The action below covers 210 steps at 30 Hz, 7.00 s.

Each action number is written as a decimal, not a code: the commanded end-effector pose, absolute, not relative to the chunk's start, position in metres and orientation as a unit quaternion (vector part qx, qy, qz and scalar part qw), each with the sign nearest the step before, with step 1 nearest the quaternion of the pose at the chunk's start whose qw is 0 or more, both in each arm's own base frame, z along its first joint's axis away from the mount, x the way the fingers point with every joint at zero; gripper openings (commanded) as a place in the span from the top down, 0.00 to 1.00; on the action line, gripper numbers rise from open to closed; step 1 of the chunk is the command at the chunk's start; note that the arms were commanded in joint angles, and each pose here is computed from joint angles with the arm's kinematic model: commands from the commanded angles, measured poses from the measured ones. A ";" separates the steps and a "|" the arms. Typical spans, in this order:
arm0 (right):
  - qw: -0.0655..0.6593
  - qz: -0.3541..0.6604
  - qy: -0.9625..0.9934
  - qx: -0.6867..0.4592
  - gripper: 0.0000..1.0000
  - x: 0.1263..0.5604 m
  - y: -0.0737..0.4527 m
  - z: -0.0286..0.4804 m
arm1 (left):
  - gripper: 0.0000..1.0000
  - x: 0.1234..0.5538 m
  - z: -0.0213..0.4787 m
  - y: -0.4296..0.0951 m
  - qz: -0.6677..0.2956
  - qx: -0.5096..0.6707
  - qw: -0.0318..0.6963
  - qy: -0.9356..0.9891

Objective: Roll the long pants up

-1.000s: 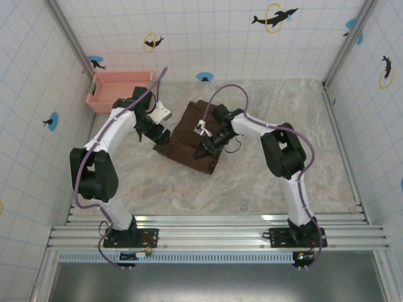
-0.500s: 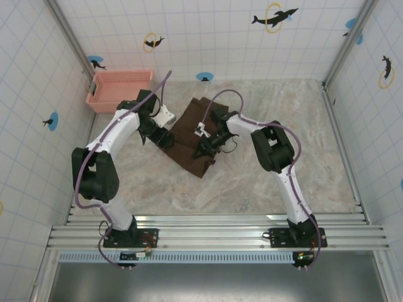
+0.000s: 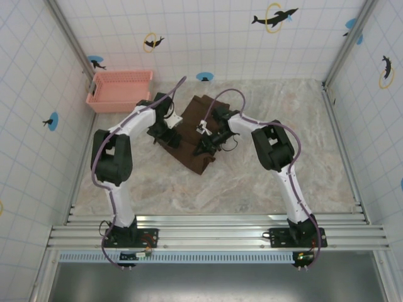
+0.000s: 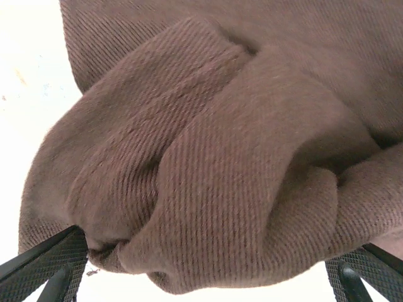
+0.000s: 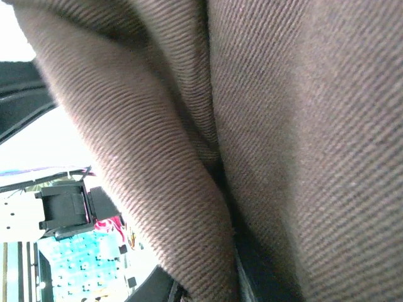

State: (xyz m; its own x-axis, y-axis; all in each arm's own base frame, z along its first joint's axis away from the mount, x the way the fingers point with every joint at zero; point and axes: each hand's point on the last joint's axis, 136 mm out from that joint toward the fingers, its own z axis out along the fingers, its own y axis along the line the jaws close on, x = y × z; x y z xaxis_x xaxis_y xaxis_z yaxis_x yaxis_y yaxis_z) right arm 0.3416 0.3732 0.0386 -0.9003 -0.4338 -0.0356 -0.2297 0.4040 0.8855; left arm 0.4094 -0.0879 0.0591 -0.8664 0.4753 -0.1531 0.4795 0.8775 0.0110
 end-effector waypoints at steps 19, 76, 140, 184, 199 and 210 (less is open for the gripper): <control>-0.029 -0.281 -0.902 0.326 0.23 0.369 0.304 0.084 | 0.03 0.449 0.018 -0.085 0.046 0.190 0.006 0.981; -0.198 0.195 -0.773 0.570 0.30 0.359 0.345 0.001 | 0.03 0.424 0.002 -0.097 -0.037 0.186 -0.060 0.980; -0.018 -0.549 -0.830 0.093 0.83 0.386 0.325 0.024 | 0.03 0.485 0.068 -0.138 -0.120 0.097 0.052 0.987; -0.181 0.044 -0.888 0.420 0.03 0.368 0.278 0.128 | 0.03 0.503 -0.005 -0.175 -0.161 0.050 0.010 0.986; -0.158 0.012 -0.879 0.449 0.03 0.363 0.340 0.092 | 0.03 0.503 -0.003 -0.176 -0.174 0.043 0.010 0.984; -0.126 0.077 -0.883 0.445 0.03 0.372 0.329 0.040 | 0.03 0.499 -0.005 -0.175 -0.179 0.038 0.002 0.983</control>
State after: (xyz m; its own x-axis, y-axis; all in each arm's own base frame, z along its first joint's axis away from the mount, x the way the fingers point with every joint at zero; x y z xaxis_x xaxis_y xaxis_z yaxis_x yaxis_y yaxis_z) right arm 0.3656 0.3331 0.0548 -0.5637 -0.8021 -0.1973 -0.7784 0.5958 -0.1979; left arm 0.5170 -0.1771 0.0322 -0.9890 0.0778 -0.1261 0.1183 0.9272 -0.3555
